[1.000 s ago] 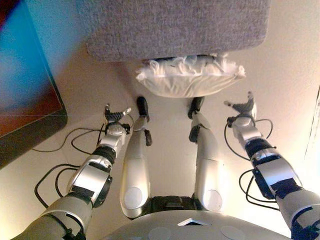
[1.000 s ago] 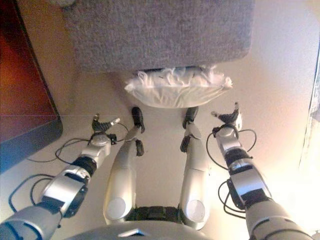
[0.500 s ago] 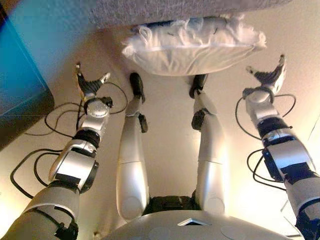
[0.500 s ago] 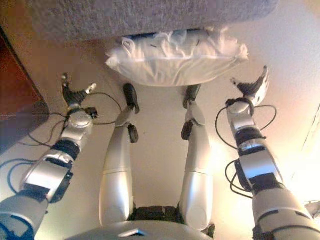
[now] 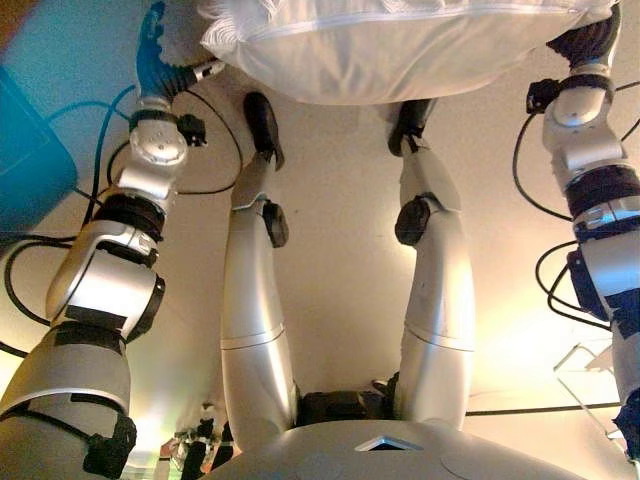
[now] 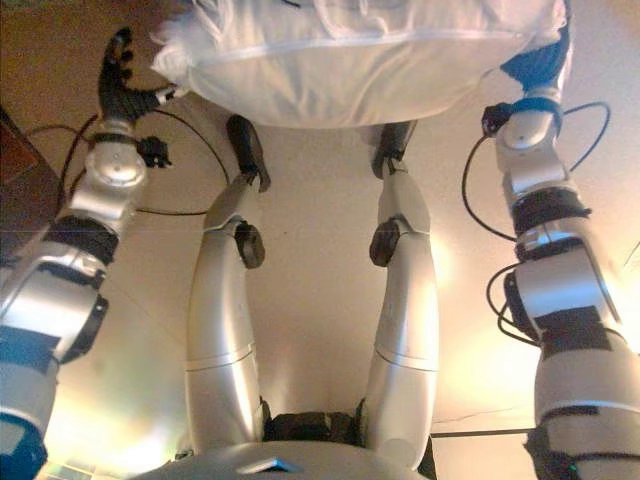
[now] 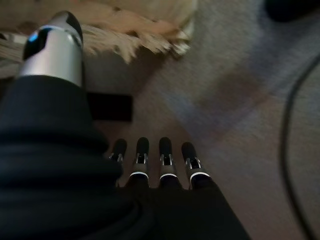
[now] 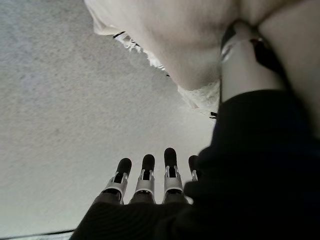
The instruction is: Pick up the cushion and take it to the sofa
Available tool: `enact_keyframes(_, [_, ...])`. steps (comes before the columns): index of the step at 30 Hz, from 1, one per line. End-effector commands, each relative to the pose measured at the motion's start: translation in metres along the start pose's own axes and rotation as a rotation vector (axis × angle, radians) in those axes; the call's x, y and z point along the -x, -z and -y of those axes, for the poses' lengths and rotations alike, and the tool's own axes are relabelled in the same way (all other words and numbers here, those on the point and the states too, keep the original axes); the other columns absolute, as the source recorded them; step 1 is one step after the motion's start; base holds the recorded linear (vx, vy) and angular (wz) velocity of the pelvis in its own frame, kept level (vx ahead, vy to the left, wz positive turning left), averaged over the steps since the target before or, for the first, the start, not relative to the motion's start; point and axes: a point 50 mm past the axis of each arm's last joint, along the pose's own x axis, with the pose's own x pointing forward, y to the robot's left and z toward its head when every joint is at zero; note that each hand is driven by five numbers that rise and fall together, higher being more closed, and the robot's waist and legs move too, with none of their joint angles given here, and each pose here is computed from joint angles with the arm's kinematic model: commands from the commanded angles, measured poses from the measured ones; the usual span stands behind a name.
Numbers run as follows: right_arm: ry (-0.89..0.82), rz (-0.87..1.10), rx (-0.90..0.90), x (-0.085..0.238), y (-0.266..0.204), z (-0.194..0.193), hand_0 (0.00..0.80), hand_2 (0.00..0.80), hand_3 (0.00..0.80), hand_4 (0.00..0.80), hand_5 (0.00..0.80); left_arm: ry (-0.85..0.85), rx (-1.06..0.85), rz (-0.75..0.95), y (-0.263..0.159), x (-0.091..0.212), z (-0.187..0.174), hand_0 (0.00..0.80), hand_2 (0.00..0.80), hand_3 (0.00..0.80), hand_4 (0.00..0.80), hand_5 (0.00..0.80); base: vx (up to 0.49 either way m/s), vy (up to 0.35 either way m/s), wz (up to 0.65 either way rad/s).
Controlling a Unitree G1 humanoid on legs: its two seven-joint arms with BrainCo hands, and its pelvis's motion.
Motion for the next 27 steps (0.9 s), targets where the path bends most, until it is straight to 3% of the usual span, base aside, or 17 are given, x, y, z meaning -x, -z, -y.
enact_keyframes(1, [-0.082,0.14,-0.015,-0.009,-0.03,0.007,0.0,0.0,0.0,0.0,0.0,0.081,0.018,0.103,-0.018,-0.004,-0.005,0.0,0.0,0.0,0.0,0.0,0.02,0.043,0.0])
enact_keyframes(10, [-0.349,0.229,-0.124,-0.013,-0.064,-0.006,0.0,0.0,0.0,0.0,0.0,0.285,-0.141,0.299,-0.077,-0.02,0.005,0.0,0.0,0.0,0.0,0.0,0.009,0.016,-0.01])
enact_keyframes(20, [-0.65,0.28,-0.446,-0.008,-0.09,-0.019,0.0,0.0,0.0,0.0,0.0,0.687,-0.008,0.209,-0.086,-0.016,0.037,0.0,0.0,0.0,0.0,0.0,0.019,0.009,-0.03])
enact_keyframes(21, [-0.678,0.288,-0.462,-0.008,-0.094,-0.02,0.0,0.0,0.0,0.0,0.0,0.701,0.022,0.214,-0.089,-0.015,0.039,0.119,0.119,0.119,0.119,0.119,0.015,-0.012,-0.06])
enact_keyframes(23, [-0.719,0.293,-0.487,-0.007,-0.097,-0.021,0.0,0.0,0.0,0.0,0.0,0.708,0.073,0.216,-0.092,-0.015,0.04,0.179,0.179,0.179,0.179,0.179,0.008,-0.005,-0.02])
enact_keyframes(24, [-0.751,0.294,-0.503,-0.007,-0.099,-0.022,0.0,0.0,0.0,0.0,0.0,0.714,0.093,0.228,-0.095,-0.015,0.041,0.427,0.427,0.427,0.427,0.427,0.0,0.0,0.0])
enact_keyframes(25, [-0.771,0.296,-0.508,-0.006,-0.1,-0.023,0.0,0.0,0.0,0.0,0.0,0.717,0.099,0.235,-0.097,-0.015,0.042,0.464,0.464,0.464,0.464,0.464,0.016,-0.032,0.0])
enact_keyframes(27, [-0.83,0.305,-0.5,-0.004,-0.103,-0.026,0.0,0.0,0.0,0.0,0.0,0.736,0.123,0.265,-0.102,-0.014,0.042,0.8,0.8,0.8,0.8,0.8,0.012,-0.039,0.01])
